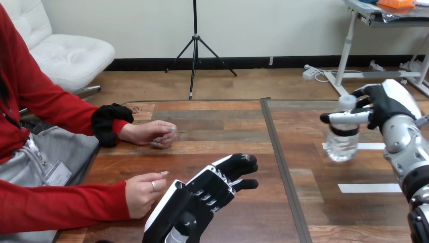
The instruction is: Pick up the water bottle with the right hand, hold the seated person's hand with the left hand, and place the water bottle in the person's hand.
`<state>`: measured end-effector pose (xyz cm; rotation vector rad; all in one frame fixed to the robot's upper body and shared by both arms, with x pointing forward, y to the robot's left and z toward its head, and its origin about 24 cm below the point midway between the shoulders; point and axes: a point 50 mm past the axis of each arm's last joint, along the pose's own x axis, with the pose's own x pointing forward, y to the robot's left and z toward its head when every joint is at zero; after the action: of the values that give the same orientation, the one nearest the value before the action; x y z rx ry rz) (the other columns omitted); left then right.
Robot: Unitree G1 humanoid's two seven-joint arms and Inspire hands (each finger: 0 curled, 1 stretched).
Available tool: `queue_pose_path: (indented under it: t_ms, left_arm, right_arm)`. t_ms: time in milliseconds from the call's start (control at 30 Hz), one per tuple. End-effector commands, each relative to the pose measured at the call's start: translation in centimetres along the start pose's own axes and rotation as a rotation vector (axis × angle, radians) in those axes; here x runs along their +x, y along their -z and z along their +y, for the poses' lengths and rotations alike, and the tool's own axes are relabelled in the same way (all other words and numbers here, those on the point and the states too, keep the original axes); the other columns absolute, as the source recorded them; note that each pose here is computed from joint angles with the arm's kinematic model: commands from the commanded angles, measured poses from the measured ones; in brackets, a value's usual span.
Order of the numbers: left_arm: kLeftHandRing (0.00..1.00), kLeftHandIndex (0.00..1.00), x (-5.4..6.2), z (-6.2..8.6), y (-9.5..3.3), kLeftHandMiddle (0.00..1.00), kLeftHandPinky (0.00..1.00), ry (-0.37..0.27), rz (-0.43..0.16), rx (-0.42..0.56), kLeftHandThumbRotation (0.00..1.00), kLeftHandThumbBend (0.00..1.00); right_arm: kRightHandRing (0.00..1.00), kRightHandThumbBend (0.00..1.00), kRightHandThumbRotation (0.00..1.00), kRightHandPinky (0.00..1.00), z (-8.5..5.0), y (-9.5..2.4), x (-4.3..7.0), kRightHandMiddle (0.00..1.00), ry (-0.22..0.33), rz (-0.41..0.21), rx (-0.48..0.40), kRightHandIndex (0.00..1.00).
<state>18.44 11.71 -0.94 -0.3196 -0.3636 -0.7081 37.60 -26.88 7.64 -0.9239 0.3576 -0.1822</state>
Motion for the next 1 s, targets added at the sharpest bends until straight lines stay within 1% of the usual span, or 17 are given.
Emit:
queue_pose_path:
  t_ms: [0, 267, 533, 967]
  left_arm:
    - [0.90, 0.83, 1.40, -0.28, -0.71, 0.88, 0.82, 0.006, -0.076, -0.003, 0.83, 1.00]
    - [0.90, 0.83, 1.51, -0.25, -0.66, 0.87, 0.83, 0.015, -0.078, -0.015, 0.82, 1.00]
    - [0.90, 0.83, 1.68, -0.23, -0.54, 0.87, 0.83, 0.020, -0.080, -0.021, 0.80, 1.00]
    - [0.89, 0.83, 2.00, -0.23, -0.52, 0.87, 0.81, 0.033, -0.084, -0.014, 0.81, 1.00]
  right_arm:
    - [0.58, 0.95, 0.05, 0.48, -0.76, -2.57, 0.28, 0.62, 0.049, -0.079, 0.039, 0.53]
    - [0.60, 0.92, 0.01, 0.49, -0.49, -2.49, 0.22, 0.62, 0.048, -0.086, 0.044, 0.49]
    - [0.56, 0.90, 0.00, 0.48, -0.47, -2.41, 0.15, 0.58, 0.055, -0.107, 0.045, 0.46]
    - [0.56, 0.88, 0.00, 0.48, -0.43, -2.22, 0.08, 0.57, 0.052, -0.121, 0.070, 0.47]
